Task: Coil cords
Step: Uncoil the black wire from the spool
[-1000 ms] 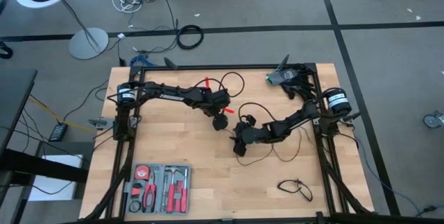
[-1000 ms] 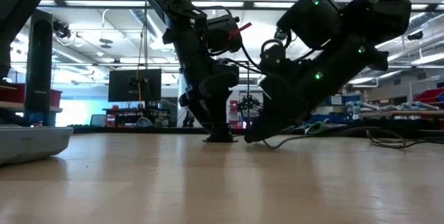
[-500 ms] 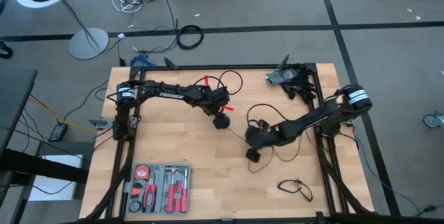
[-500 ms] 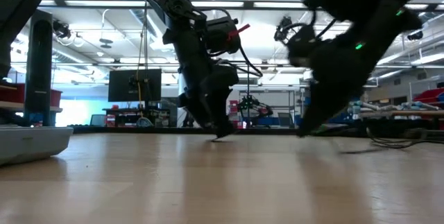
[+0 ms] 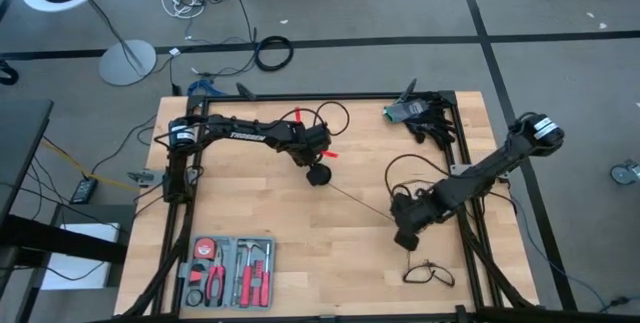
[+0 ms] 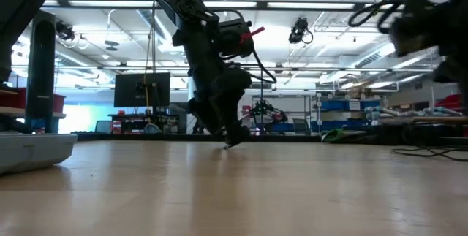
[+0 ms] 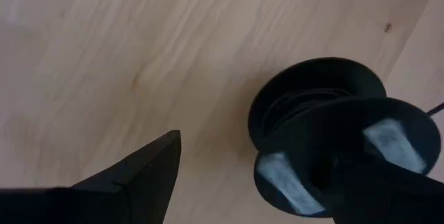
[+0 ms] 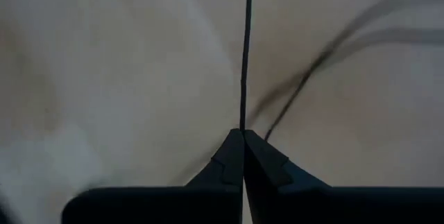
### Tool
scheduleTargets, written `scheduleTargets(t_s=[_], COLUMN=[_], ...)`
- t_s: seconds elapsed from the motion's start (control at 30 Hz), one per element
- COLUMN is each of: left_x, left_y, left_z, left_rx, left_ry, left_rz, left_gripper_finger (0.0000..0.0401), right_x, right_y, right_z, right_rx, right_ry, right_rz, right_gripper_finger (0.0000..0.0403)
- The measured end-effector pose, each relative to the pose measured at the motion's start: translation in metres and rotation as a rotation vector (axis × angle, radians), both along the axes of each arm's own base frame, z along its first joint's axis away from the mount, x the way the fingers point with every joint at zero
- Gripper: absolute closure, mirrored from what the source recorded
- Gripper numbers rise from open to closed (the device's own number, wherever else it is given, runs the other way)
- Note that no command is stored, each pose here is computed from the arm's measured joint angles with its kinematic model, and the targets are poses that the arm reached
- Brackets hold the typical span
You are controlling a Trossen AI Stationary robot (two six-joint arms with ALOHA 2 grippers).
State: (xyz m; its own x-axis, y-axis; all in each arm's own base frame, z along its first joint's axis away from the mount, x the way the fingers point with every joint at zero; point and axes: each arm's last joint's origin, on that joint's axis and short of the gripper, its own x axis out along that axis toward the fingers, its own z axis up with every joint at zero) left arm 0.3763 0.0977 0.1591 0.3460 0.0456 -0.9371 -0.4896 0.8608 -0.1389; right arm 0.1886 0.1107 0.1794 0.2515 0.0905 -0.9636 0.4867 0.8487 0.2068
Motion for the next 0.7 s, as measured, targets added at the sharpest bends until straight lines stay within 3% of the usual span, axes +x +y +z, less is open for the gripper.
scheduleTargets(t_s=[0.2, 0.3, 0.37, 0.53, 0.7], left_x=[-0.001, -0.002, -0.002, -0.004, -0.005], left_y=[0.007, 0.011, 0.014, 0.013, 0.012], left_z=[0.01, 0.012, 0.013, 0.012, 0.011], left_rx=[-0.01, -0.001, 0.01, 0.02, 0.009], left_ry=[0.035, 0.052, 0.048, 0.074, 0.086], left_rz=[0.025, 0.037, 0.043, 0.038, 0.036], left_gripper_finger=[0.0091, 0.0091, 0.0091, 0.0092, 0.0092], right_x=[-0.026, -0.044, -0.048, -0.041, -0.023], right_y=[0.015, 0.017, 0.017, 0.017, 0.017], right_z=[-0.001, -0.002, -0.003, -0.003, 0.001], right_rx=[0.07, 0.023, -0.042, -0.159, -0.283], right_ry=[0.209, 0.335, 0.343, 0.13, -0.154], right_rz=[-0.011, -0.046, -0.088, -0.161, -0.118], right_gripper_finger=[0.0403, 0.0403, 0.0403, 0.0389, 0.0355])
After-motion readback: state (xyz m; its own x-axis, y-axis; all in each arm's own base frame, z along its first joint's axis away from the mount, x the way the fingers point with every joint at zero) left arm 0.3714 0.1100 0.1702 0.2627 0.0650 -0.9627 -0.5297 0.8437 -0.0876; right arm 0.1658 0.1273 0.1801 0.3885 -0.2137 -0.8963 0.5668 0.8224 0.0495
